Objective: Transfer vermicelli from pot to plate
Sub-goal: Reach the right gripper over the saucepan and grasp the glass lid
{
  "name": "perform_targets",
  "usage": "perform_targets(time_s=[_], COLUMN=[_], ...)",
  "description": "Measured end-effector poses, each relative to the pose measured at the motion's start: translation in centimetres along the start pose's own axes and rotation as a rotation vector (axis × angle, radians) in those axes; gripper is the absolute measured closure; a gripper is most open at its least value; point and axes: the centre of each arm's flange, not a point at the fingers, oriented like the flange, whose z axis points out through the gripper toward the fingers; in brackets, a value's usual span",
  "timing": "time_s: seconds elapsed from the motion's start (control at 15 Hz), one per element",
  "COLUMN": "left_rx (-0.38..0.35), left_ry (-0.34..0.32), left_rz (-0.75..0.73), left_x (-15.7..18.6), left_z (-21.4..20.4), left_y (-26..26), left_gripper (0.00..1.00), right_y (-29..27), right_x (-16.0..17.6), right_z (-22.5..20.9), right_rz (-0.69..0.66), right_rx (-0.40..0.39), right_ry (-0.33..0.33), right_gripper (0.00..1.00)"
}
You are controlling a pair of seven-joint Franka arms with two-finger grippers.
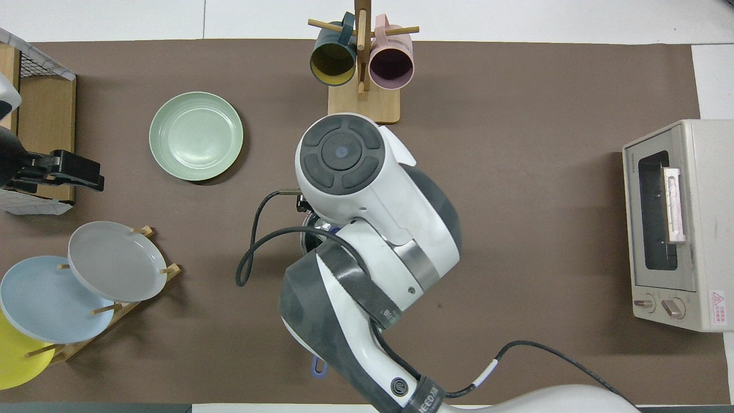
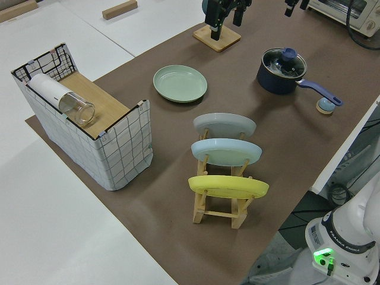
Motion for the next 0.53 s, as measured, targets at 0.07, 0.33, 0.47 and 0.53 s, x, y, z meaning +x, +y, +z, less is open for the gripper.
perform_targets(time_s=[0.07, 0.33, 0.47, 0.53], left_rx=[0.000, 0.000, 0.000, 0.000], left_ry=[0.000, 0.000, 0.000, 0.000], left_rz=[0.000, 0.000, 0.000, 0.000], left_x=[0.0, 0.0, 0.0, 0.0], left_z=[0.0, 0.0, 0.0, 0.0], left_y=[0.0, 0.0, 0.0, 0.0], left_gripper=[0.00, 0.00, 0.00, 0.00], right_y=[-0.7, -1.0, -1.0, -1.0], right_x=[-0.7, -2.0, -2.7, -2.9], right_z=[1.5, 6.6, 7.7, 7.9], right_rz=[0.002, -0.004, -0.012, -0.014], right_rx=[-0.003, -0.015, -0.026, -0.030], right_ry=[-0.003, -0.012, -0.022, -0.024], right_gripper=[0.00, 0.00, 0.00, 0.00])
